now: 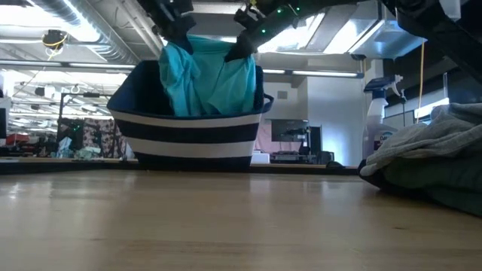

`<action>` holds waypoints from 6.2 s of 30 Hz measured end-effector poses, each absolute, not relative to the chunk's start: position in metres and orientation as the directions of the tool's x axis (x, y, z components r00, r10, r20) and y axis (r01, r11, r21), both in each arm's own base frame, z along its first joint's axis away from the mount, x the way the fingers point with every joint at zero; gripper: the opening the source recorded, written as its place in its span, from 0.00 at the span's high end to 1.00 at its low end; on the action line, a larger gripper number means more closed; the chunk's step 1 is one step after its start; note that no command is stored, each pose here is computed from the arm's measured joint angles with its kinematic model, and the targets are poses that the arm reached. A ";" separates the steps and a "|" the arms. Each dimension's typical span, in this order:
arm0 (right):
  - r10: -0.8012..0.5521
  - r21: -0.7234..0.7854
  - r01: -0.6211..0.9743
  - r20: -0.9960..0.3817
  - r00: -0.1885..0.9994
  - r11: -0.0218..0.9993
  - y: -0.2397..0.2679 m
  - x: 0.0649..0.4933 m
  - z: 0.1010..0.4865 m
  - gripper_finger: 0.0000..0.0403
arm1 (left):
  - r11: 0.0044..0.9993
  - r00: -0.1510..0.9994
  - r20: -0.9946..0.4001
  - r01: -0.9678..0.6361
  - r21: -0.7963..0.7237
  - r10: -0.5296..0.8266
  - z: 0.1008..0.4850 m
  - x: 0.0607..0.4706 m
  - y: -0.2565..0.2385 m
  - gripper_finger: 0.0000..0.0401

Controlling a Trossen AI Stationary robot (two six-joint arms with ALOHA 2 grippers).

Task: Fold Laundry from Bin
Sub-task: Put the folded blue shorts into the blue bin, then adjust the blue bin, then move the stack of folded clothes to the center of the table

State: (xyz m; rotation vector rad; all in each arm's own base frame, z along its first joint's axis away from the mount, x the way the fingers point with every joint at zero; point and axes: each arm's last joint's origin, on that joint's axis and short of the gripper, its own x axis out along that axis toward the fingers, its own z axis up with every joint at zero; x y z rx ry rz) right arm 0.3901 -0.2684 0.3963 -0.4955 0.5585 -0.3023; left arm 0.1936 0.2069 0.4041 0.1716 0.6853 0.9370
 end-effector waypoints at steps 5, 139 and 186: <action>-0.423 -0.536 0.155 -0.422 0.802 0.830 -0.272 0.394 0.388 0.97 | 0.595 0.388 -0.471 -0.659 0.459 0.792 0.404 0.189 0.211 0.98; 0.065 -0.083 -0.274 -0.869 0.491 0.958 -0.147 0.354 0.382 1.00 | 0.991 0.405 -0.905 -0.061 0.116 0.131 0.380 0.188 0.117 1.00; -0.029 0.042 0.108 -0.811 0.584 0.993 -0.139 0.260 0.467 0.69 | 0.969 0.780 -0.578 -0.152 0.195 0.239 0.463 0.211 0.099 0.62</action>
